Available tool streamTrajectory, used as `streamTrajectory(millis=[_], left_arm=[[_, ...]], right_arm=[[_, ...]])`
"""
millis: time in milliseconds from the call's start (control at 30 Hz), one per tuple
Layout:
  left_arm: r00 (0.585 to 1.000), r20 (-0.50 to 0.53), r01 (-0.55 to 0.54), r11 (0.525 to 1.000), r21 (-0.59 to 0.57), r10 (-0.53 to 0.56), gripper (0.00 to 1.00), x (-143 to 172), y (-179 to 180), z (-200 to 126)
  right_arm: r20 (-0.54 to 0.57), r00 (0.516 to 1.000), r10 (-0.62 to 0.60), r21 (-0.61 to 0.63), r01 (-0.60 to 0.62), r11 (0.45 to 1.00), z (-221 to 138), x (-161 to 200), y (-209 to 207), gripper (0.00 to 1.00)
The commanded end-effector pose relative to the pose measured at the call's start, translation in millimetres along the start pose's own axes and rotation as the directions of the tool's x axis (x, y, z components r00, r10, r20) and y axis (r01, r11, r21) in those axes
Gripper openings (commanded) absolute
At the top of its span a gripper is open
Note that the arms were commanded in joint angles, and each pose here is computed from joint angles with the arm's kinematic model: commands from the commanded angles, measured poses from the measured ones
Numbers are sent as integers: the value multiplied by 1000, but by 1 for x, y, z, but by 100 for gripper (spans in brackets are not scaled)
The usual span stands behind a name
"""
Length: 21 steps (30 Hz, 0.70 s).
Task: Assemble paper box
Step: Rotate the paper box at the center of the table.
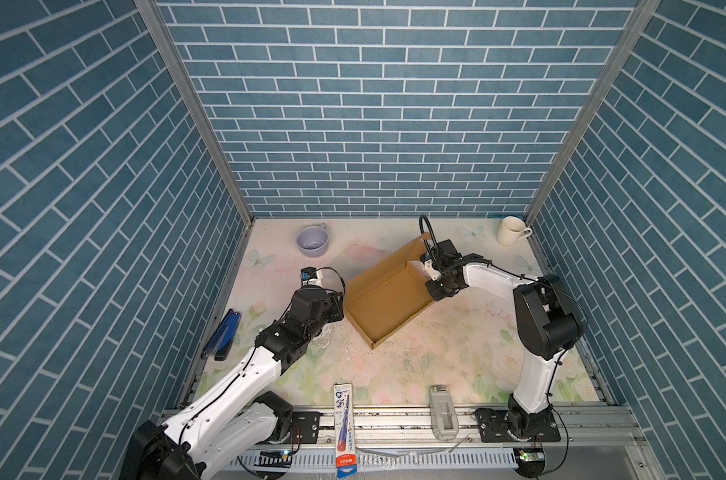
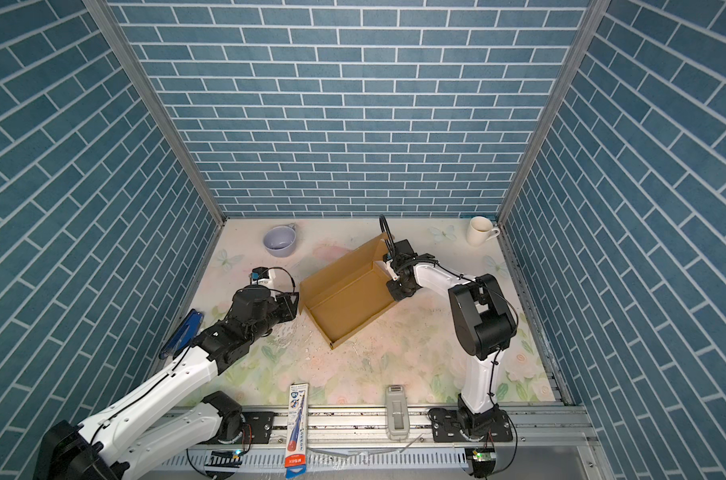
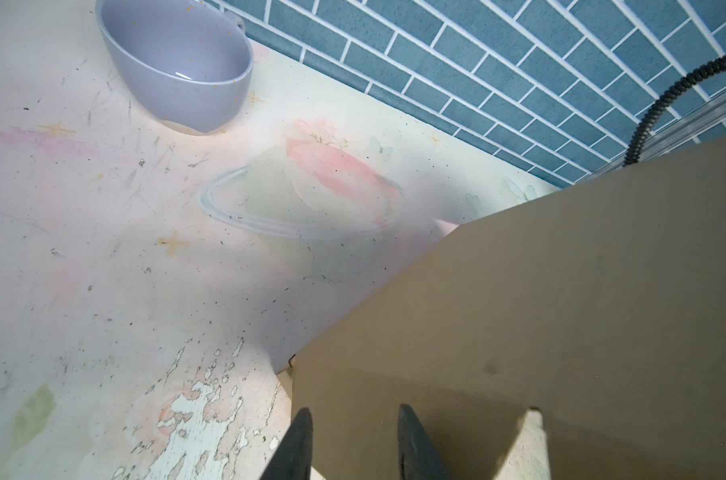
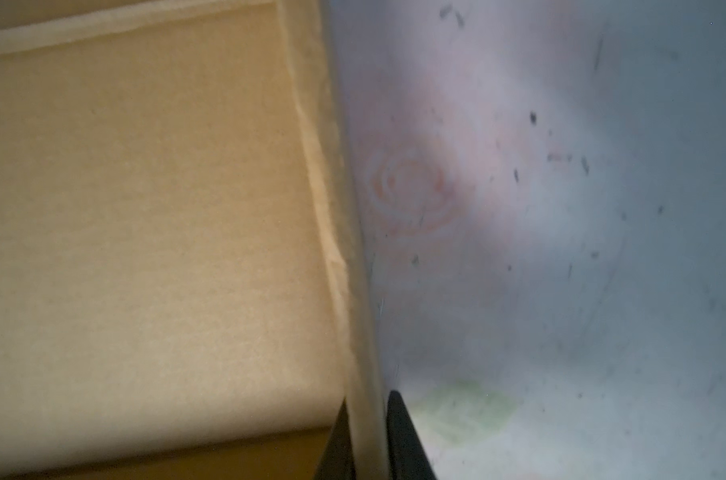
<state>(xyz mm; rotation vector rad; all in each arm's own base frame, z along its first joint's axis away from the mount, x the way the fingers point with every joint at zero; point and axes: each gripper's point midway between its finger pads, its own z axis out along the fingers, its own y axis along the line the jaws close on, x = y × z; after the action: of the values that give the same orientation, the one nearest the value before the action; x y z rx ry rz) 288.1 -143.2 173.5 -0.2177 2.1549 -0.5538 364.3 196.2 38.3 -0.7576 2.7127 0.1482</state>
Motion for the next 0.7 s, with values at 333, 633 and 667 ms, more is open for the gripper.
streamTrajectory(millis=[333, 633, 667], left_arm=[[1000, -14, -4, 1000, 16, 4, 36, 8, 8, 5], [1000, -7, 15, 1000, 13, -15, 36, 11, 14, 4], [1000, -9, 16, 1000, 13, -16, 36, 12, 14, 5]], right_arm=[[193, 979, 71, 62, -85, 995, -12, -4, -3, 50], [287, 957, 37, 24, -46, 999, -1, -34, 3, 49], [284, 958, 42, 22, -50, 998, 1, -36, 3, 48]])
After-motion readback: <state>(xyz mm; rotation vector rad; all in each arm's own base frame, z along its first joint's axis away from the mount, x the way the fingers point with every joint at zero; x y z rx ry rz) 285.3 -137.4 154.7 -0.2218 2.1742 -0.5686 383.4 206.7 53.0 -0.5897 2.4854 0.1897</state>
